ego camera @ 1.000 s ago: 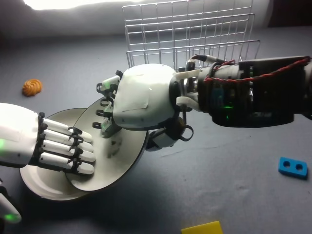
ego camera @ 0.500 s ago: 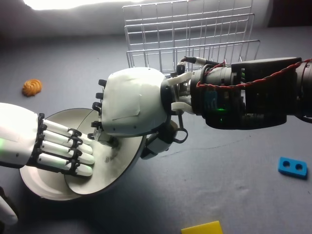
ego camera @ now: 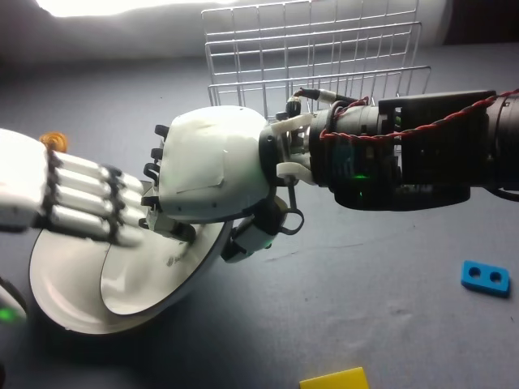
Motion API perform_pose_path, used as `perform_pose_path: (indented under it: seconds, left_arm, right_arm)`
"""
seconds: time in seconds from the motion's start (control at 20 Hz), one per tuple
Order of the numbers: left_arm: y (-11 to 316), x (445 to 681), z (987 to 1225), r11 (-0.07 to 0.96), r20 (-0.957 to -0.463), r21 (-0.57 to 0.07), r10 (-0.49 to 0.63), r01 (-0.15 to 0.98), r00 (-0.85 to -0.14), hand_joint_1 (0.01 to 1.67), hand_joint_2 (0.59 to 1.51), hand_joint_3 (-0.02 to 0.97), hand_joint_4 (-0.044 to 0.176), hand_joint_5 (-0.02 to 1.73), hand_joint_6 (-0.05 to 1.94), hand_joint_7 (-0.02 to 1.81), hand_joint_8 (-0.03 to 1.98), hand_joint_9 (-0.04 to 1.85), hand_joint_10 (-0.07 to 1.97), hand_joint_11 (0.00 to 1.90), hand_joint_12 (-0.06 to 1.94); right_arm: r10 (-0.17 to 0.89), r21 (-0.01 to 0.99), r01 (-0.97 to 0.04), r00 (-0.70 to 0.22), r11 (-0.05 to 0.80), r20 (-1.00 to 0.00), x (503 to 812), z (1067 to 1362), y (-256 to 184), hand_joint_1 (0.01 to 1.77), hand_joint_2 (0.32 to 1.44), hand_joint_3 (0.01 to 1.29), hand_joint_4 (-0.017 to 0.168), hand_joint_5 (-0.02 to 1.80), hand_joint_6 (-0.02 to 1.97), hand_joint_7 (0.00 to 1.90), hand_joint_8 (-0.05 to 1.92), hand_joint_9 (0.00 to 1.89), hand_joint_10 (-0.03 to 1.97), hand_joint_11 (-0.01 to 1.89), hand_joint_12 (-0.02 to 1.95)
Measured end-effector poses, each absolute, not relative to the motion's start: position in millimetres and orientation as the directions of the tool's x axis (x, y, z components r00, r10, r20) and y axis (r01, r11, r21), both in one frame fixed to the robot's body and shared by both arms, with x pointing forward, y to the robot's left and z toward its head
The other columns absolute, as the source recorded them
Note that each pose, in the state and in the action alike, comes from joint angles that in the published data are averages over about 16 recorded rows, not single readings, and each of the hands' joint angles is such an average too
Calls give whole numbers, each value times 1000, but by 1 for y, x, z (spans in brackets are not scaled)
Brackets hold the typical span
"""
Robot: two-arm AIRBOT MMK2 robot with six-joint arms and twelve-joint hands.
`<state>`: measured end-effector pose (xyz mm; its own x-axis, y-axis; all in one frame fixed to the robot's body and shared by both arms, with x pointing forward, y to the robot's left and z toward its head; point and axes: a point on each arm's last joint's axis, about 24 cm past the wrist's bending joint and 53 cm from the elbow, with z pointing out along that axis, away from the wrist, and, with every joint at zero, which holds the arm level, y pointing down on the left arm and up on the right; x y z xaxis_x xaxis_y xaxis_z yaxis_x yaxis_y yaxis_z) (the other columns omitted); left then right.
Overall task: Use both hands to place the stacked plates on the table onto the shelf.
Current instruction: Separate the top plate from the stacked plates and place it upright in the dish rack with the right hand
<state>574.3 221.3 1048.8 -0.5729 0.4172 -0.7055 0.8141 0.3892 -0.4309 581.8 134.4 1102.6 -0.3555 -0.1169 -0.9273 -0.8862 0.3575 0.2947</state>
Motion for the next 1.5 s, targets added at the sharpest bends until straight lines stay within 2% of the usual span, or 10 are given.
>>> perform_pose_path:
  seconds: [0.4, 0.75, 1.0, 1.25, 1.5]
  left_arm:
    - [242, 602, 1094, 440, -757, -408, 326, 800, -566, 15, 1101, 21, 0, 39, 18, 22, 17, 19, 5, 22, 8]
    - [268, 625, 1119, 500, -783, -382, 273, 777, -560, 15, 1112, 21, 2, 33, 18, 19, 17, 22, 5, 21, 8]
    - [286, 639, 1126, 545, -788, -367, 248, 754, -563, 15, 1120, 21, 3, 28, 18, 17, 16, 22, 5, 21, 8]
    - [297, 645, 1127, 575, -782, -362, 240, 733, -575, 14, 1128, 21, 4, 27, 18, 18, 16, 23, 5, 20, 8]
    - [298, 645, 1123, 582, -771, -369, 244, 725, -588, 14, 1137, 20, 5, 26, 18, 19, 16, 22, 5, 20, 8]
  right_arm:
    - [-69, 316, -884, -359, 346, -931, 577, 1138, 137, 1157, 942, 16, 7, 914, 895, 1063, 862, 1336, 24, 878, 1143]
    - [-6, 347, -876, -370, 335, -929, 567, 1183, 129, 1216, 981, 16, 6, 924, 954, 1074, 842, 1240, 357, 896, 1127]
    - [49, 399, -861, -405, 317, -913, 563, 1219, 116, 1239, 992, 16, 3, 913, 1004, 1074, 860, 1197, 466, 894, 1132]
    - [128, 497, -813, -482, 304, -867, 568, 1256, 98, 1265, 992, 16, 5, 905, 1001, 1053, 852, 1119, 727, 883, 1137]
    - [228, 616, -728, -573, 299, -787, 584, 1290, 76, 1280, 992, 16, 5, 898, 1016, 1035, 869, 1108, 776, 882, 1141]
